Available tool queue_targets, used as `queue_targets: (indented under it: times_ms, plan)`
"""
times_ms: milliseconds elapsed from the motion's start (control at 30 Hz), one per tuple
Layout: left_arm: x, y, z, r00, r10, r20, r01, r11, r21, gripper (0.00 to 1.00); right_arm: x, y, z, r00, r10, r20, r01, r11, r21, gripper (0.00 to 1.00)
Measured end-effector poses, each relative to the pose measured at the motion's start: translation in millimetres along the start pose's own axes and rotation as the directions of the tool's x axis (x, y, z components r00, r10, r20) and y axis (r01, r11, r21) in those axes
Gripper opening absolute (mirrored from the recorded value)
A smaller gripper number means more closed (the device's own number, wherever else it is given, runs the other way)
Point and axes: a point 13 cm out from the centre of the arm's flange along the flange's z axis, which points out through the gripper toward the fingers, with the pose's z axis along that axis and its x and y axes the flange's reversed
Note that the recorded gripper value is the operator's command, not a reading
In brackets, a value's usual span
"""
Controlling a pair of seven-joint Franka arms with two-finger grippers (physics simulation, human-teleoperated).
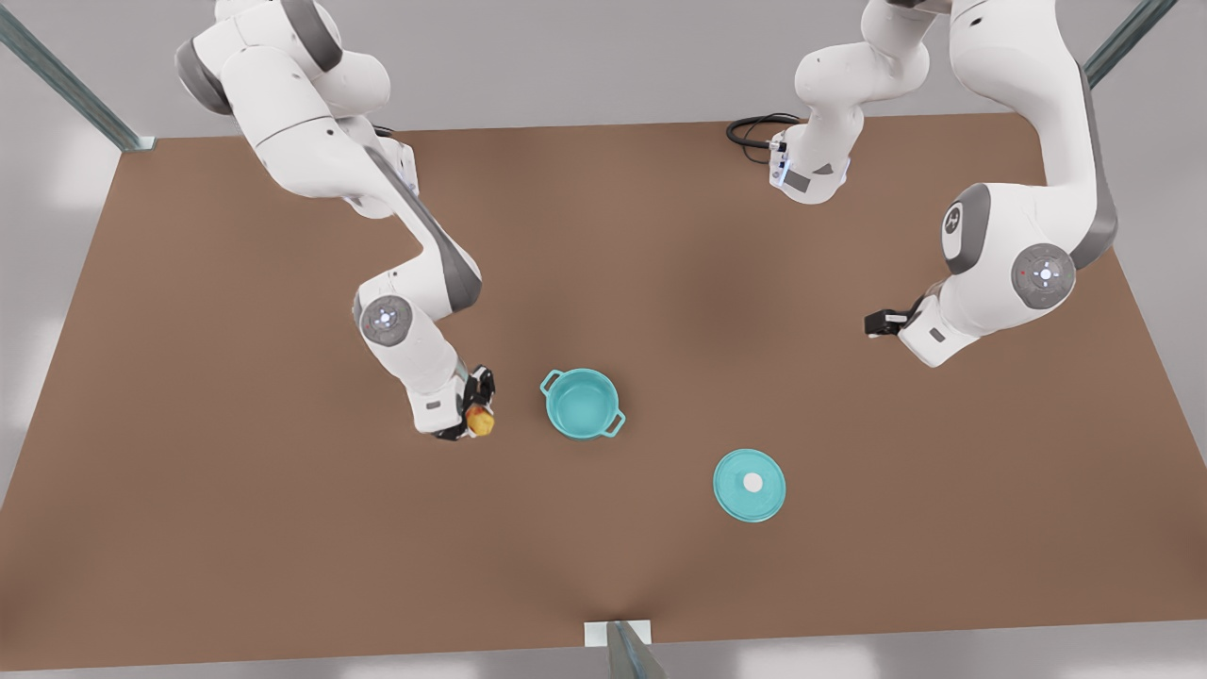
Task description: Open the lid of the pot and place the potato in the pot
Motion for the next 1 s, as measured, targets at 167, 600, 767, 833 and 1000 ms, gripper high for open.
queue_targets:
  times_ms: [167, 600, 767, 833, 1000]
  plan:
    - [0.0, 4.9, 0.9, 1.000, -0.003, -0.002, 0.003, 1.000, 0.001, 1.00, -64.6, 80.5, 22.8, 0.995, -0.084, 0.046, 0.087, 0.994, -0.069, 0.48]
    - [-27.1, 22.4, -84.1, 0.989, -0.034, 0.145, 0.020, 0.995, 0.097, 1.00, -73.3, 136.5, 108.7, 0.994, -0.100, 0.035, 0.104, 0.986, -0.130, 0.92]
    - [-31.3, 18.0, -81.7, 0.988, -0.015, 0.151, 0.000, 0.995, 0.099, 1.00, -79.7, 131.3, 105.7, 0.995, -0.085, 0.059, 0.091, 0.990, -0.112, 1.00]
    - [-32.0, 18.8, -81.5, 0.988, -0.013, 0.153, -0.002, 0.995, 0.100, 1.00, -73.3, 68.7, 71.9, 0.997, -0.039, 0.063, 0.041, 0.999, -0.024, 1.00]
    - [-32.8, 19.8, -81.3, 0.988, -0.007, 0.155, -0.009, 0.995, 0.101, 1.00, 117.3, -232.7, -124.6, 0.916, 0.401, -0.011, -0.393, 0.904, 0.168, 1.00]
